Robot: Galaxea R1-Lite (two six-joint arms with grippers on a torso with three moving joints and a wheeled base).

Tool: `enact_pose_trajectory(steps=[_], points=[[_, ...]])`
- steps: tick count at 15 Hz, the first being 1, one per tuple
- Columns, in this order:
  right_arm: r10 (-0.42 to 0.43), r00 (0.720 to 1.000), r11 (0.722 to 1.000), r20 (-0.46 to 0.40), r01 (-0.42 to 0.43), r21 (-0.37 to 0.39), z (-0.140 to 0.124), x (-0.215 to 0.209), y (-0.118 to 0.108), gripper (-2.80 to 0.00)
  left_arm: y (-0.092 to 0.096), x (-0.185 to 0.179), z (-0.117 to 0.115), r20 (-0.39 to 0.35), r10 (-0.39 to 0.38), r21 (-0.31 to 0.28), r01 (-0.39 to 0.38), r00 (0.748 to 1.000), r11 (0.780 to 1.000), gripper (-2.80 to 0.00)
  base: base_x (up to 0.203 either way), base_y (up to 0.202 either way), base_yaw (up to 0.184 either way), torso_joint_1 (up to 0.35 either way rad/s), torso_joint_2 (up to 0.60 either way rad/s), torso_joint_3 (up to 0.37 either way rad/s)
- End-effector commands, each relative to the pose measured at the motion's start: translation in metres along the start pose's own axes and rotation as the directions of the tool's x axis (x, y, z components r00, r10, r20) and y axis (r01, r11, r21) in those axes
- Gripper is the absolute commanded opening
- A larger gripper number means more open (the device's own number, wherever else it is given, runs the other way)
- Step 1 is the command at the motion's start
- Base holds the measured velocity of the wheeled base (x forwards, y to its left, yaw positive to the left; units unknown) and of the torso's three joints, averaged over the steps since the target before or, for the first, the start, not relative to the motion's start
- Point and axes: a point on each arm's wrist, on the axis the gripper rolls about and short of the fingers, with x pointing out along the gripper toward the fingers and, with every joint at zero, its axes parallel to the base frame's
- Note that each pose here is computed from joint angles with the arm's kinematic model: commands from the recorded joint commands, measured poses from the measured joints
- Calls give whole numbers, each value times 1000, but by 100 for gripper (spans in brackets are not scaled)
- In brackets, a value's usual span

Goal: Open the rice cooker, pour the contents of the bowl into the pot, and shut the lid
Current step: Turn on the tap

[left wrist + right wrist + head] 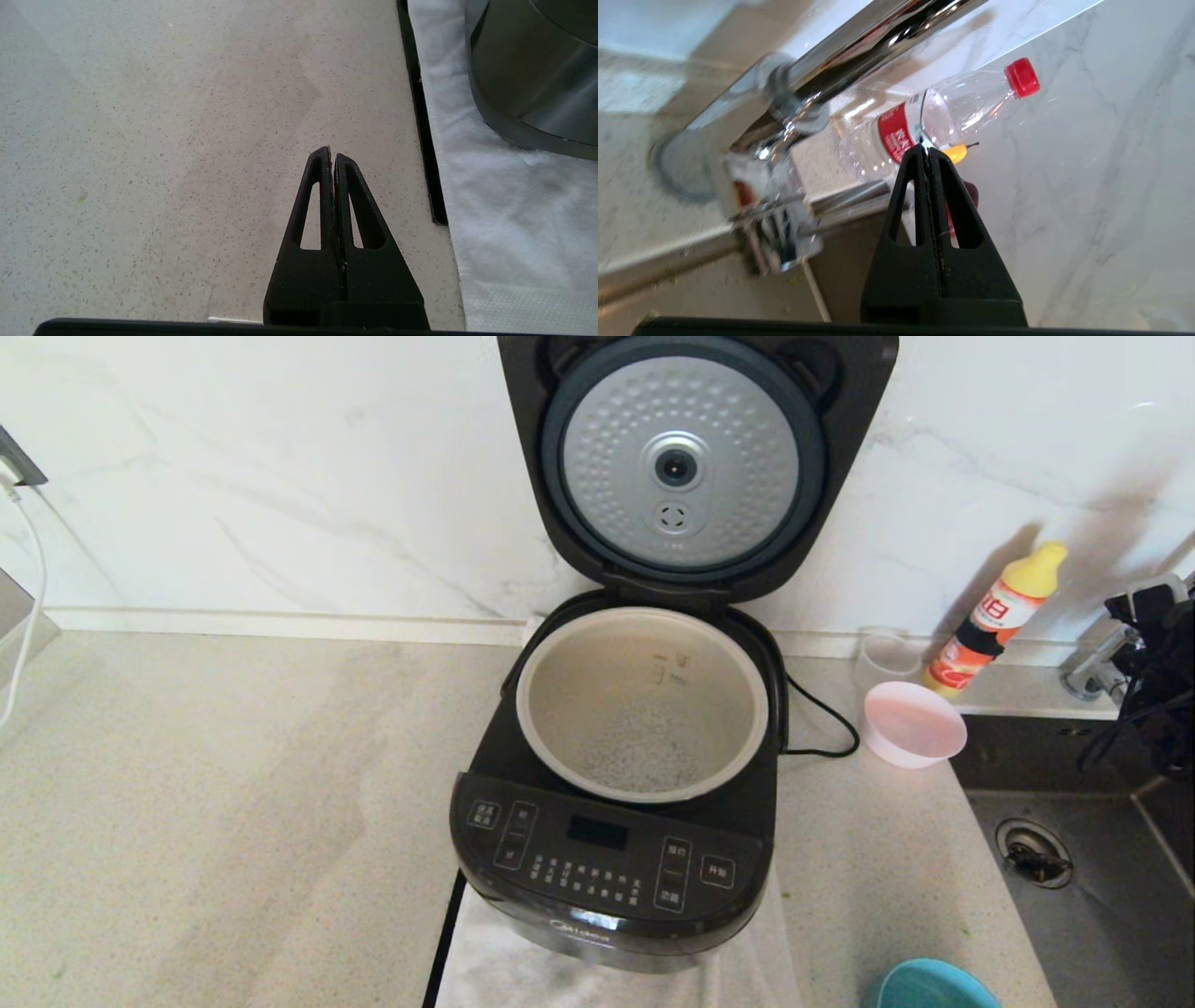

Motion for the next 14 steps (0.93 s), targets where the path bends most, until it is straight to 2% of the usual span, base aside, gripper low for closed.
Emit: enact_pose_trajectory(steps=[1, 14], points=[[-11, 1000, 1000, 15, 11, 13, 0, 7, 8, -280, 0, 0, 0, -3, 0, 1, 0, 1000, 1000, -280, 0, 0, 0, 0, 0, 0], [-32, 998, 999, 48, 31, 34, -2, 28, 29, -280, 0, 0, 0, -2, 0, 1, 0, 1000, 1000, -280, 0, 0, 0, 0, 0, 0]])
